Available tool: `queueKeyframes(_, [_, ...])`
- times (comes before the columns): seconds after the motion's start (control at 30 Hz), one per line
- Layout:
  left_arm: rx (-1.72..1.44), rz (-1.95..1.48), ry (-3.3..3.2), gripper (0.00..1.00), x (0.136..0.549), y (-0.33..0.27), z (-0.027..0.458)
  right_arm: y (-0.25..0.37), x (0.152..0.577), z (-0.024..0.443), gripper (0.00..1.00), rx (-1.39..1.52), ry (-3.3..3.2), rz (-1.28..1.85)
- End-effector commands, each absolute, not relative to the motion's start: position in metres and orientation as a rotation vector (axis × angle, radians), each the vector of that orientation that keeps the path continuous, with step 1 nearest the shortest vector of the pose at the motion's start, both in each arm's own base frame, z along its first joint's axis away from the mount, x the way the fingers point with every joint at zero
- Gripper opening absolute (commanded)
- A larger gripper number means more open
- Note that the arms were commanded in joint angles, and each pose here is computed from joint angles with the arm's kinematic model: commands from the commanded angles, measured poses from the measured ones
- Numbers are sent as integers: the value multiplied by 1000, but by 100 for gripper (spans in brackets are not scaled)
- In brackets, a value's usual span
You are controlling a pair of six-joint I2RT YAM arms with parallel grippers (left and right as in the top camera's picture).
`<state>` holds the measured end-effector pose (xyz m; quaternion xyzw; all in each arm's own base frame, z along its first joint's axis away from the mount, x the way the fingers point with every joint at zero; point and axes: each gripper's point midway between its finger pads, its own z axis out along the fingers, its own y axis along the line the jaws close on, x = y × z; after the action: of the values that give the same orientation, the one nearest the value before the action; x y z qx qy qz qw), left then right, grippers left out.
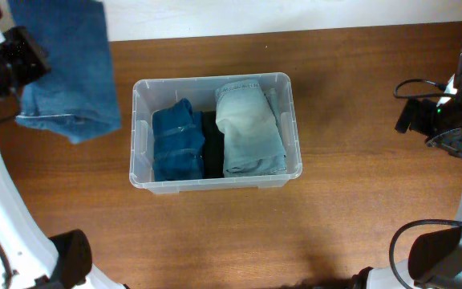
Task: Pack container
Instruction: 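Lift the blue jeans and carry them right into the bin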
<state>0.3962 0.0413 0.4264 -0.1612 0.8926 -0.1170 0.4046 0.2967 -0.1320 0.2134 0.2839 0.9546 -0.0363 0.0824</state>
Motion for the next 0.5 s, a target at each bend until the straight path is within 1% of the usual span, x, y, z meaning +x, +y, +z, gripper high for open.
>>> queueKeyframes(0.0, [-348,-460,2212,1,394,-10,446,-135,297,215,98,859,2841,-122])
queueKeyframes(0.1, [-264,-600,2207,1,397,-56,453,-135,297,215,98,859,2841,-122])
queueKeyframes(0.3, [-242,-747,2197,1,401,-110,458,-135,296,215,98,859,2841,-123])
queueKeyframes(0.47, [-283,-835,2251,0,411,-143,442,-135,297,215,98,859,2841,-122])
